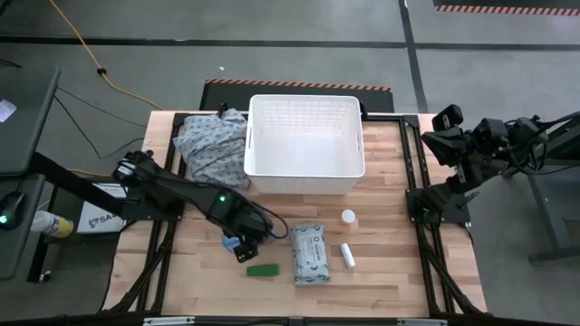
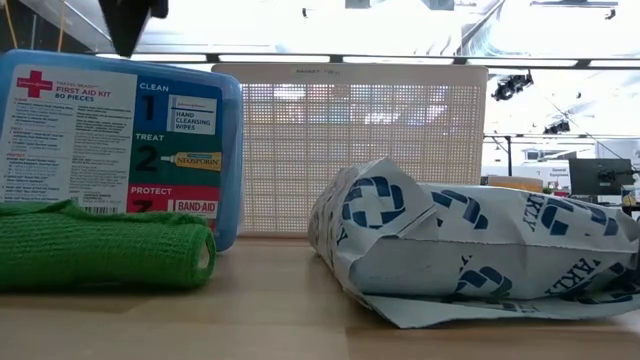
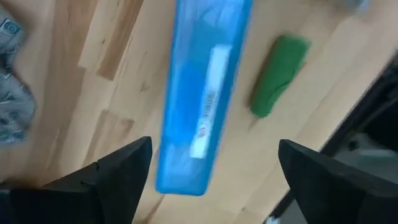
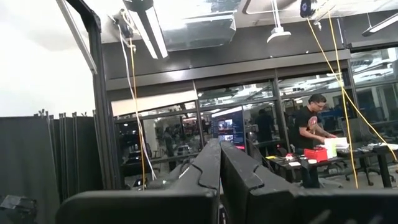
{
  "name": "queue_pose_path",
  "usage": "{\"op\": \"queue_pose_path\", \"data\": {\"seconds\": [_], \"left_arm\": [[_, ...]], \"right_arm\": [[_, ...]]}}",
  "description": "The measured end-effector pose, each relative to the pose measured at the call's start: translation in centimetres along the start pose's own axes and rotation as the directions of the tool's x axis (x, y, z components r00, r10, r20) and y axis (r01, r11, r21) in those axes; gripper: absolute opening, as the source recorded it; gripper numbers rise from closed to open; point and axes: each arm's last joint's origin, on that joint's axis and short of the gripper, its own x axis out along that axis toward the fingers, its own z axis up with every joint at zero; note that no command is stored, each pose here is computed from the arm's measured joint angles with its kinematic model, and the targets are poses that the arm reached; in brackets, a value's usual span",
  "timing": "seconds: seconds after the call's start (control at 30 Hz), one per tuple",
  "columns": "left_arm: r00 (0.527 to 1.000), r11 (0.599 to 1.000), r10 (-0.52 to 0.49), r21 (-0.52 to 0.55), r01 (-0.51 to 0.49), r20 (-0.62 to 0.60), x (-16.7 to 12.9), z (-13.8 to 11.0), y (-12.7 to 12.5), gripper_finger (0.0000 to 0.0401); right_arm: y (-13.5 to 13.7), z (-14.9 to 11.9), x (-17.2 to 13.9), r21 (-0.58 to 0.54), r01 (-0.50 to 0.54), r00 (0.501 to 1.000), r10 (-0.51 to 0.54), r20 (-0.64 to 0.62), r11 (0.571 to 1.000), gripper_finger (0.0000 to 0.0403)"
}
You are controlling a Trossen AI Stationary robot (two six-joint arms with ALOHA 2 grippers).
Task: Pick & place medical supplies in basket/bin
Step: Put the blue first aid kit into the white bin
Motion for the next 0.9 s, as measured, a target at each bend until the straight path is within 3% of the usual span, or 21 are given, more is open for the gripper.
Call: {"op": "queue_pose_path", "data": {"seconds": [0.63, 0.9], "left_arm": [[0.997, 0.996, 0.074, 0.039, -0.076, 0.037, 1.1, 0.6, -0.3, 0.0381], [0.991, 0.991, 0.13, 0.039, -0.129, -0.035, 4.4, 0.0, 0.6, 0.0381]], "right_arm": [[0.1, 0.0, 0.0, 0.001, -0.031, 1.0, 0.031, 0.003, 1.0, 0.0], [0.2, 0.0, 0.0, 0.001, -0.055, 0.998, 0.055, 0.008, 0.998, 0.0]]}}
